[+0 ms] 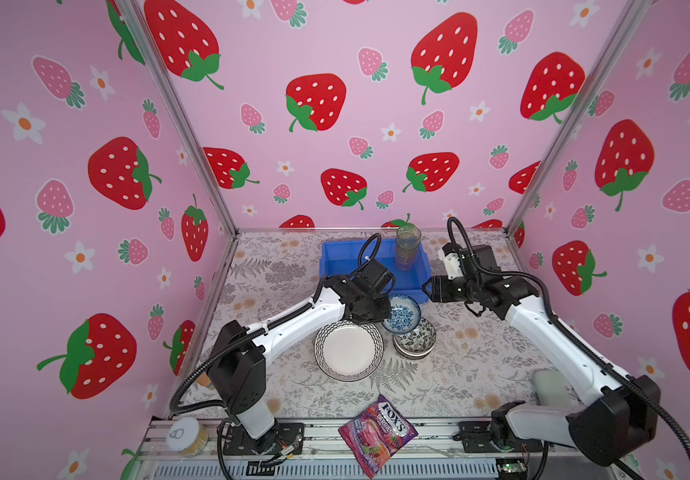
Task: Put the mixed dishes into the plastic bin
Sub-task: 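Carry the blue floral bowl over the bin with the left gripper while the right withdraws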
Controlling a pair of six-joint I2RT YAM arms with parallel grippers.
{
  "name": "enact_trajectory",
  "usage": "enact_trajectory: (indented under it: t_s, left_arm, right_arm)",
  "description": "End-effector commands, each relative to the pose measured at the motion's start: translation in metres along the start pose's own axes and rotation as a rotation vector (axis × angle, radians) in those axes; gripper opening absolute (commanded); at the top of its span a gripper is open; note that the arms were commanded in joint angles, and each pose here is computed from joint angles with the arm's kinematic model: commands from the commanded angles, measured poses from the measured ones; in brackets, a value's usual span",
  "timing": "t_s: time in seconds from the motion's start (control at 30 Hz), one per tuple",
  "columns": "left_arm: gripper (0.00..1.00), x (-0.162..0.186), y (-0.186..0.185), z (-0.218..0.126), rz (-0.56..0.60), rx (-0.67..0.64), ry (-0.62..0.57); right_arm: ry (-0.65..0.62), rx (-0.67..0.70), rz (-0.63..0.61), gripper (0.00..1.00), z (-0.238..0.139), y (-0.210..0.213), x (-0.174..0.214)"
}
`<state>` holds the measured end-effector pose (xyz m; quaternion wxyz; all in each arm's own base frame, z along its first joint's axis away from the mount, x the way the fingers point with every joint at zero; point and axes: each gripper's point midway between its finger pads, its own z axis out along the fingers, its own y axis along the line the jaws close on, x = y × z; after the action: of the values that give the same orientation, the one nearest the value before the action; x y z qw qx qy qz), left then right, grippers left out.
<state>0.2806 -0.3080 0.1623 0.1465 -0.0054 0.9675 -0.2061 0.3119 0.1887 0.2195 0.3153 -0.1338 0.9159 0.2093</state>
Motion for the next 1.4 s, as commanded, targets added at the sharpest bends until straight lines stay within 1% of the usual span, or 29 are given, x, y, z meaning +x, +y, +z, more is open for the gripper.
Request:
enact_trajectory:
  t_s: [0.0, 0.03, 0.1, 0.3, 0.4, 0.43, 0.63, 0.83, 0.97, 1.37]
  left_arm:
    - [0.0, -0.028, -0.016, -0.036, 0.025, 0.034, -0.101]
    - [0.0, -0.032, -0.017, -0.038, 0.03, 0.033, -0.107]
    - [0.0, -0.041, -0.019, -0.041, 0.034, 0.031, -0.115]
    - [0.0, -0.074, -0.018, -0.037, 0.018, 0.037, -0.12]
    - [0.0, -0.095, -0.018, -0.033, 0.008, 0.044, -0.129]
    - [0.0, -0.101, -0.018, -0.031, 0.011, 0.045, -0.134]
    - [0.0, -0.136, -0.018, -0.012, -0.004, 0.051, -0.161]
    - [0.0, -0.16, -0.018, 0.006, -0.008, 0.033, -0.19]
    - [0.0, -0.168, -0.016, 0.021, -0.015, 0.023, -0.184]
    - [0.0, -0.174, -0.008, 0.069, -0.044, 0.004, -0.148]
  right_arm:
    - [-0.033, 0.012, -0.003, 0.7, -0.021, -0.009, -0.005]
    - [-0.034, 0.018, 0.004, 0.75, -0.024, -0.012, -0.003]
    - [-0.044, 0.028, 0.02, 0.82, -0.029, -0.017, -0.001]
    - [-0.057, 0.051, 0.075, 0.9, -0.044, -0.03, 0.017]
    - [-0.077, 0.004, 0.096, 0.93, -0.053, -0.025, 0.023]
    - [-0.08, -0.005, 0.103, 0.99, -0.055, -0.024, 0.026]
    - [-0.081, 0.035, 0.126, 0.99, -0.065, -0.032, 0.037]
    - [-0.079, 0.07, 0.133, 0.99, -0.071, -0.04, 0.045]
    - [-0.077, 0.082, 0.136, 0.99, -0.072, -0.044, 0.047]
    - [-0.061, 0.091, 0.13, 0.99, -0.067, -0.05, 0.048]
